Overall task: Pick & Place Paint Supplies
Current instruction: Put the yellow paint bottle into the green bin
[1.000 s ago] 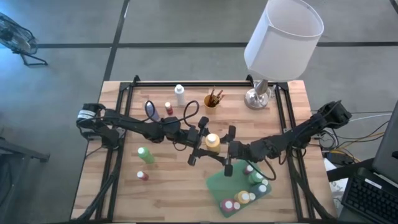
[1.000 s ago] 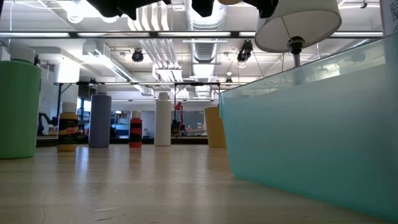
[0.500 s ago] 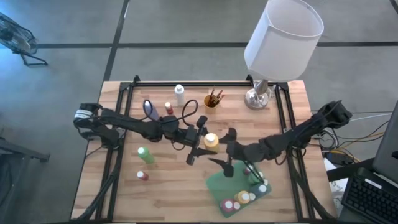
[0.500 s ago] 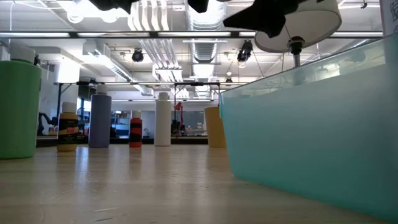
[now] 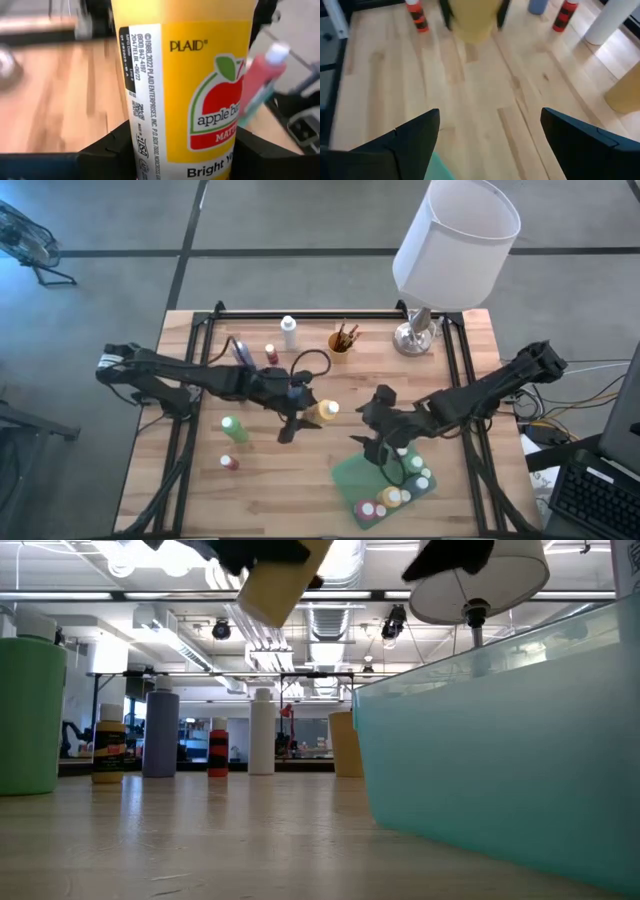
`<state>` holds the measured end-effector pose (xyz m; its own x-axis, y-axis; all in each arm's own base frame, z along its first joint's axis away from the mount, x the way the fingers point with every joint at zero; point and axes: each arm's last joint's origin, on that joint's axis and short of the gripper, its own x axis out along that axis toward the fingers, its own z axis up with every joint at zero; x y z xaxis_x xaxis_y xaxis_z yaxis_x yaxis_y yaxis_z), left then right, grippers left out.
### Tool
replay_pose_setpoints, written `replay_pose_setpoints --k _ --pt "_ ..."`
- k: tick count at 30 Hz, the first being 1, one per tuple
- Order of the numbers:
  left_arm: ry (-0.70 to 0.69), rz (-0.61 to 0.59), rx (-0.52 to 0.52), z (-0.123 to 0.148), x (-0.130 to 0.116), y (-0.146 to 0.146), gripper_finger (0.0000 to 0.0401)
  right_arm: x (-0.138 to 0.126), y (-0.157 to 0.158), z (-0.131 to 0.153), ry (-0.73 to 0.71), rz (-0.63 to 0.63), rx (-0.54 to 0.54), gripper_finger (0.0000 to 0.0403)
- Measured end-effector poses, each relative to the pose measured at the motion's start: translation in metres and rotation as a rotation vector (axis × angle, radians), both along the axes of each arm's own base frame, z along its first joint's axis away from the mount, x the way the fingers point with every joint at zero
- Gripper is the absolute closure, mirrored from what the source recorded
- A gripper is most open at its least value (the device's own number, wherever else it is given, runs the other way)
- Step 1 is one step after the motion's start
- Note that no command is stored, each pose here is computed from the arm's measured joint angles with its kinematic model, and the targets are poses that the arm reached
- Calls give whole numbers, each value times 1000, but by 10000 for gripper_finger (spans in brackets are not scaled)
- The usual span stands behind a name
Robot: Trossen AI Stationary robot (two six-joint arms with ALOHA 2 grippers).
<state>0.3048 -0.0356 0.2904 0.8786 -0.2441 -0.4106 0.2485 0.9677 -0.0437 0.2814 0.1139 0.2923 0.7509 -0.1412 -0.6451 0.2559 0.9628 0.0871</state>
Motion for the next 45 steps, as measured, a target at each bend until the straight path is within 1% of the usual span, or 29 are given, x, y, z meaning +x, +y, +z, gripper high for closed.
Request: replay_pose_setpoints --k 2,7,14,19,23,28,32,39,45 --pt "48 6 -9 -7 2 0 193 1 1 14 -10 23 29 70" --pt "82 -14 -2 -25 13 -8 193 4 3 45 -62 83 46 79" --pt "92 -43 16 -43 26 -16 193 1 2 70 -77 112 20 89" --pt "66 -43 12 -41 31 -17 193 -1 2 65 -39 124 16 92" --pt "32 -43 8 -33 33 -17 193 -1 2 58 -15 125 10 81" --pt "-3 -44 5 -22 37 -18 193 1 -1 56 -18 113 7 67" --pt "-13 -45 7 -19 38 -18 193 3 -4 57 -27 105 5 62" --pt "-6 -47 11 -20 39 -18 193 8 -8 61 -73 116 -17 87" --pt "-2 -47 12 -22 40 -18 193 10 -12 60 -72 111 -11 114"
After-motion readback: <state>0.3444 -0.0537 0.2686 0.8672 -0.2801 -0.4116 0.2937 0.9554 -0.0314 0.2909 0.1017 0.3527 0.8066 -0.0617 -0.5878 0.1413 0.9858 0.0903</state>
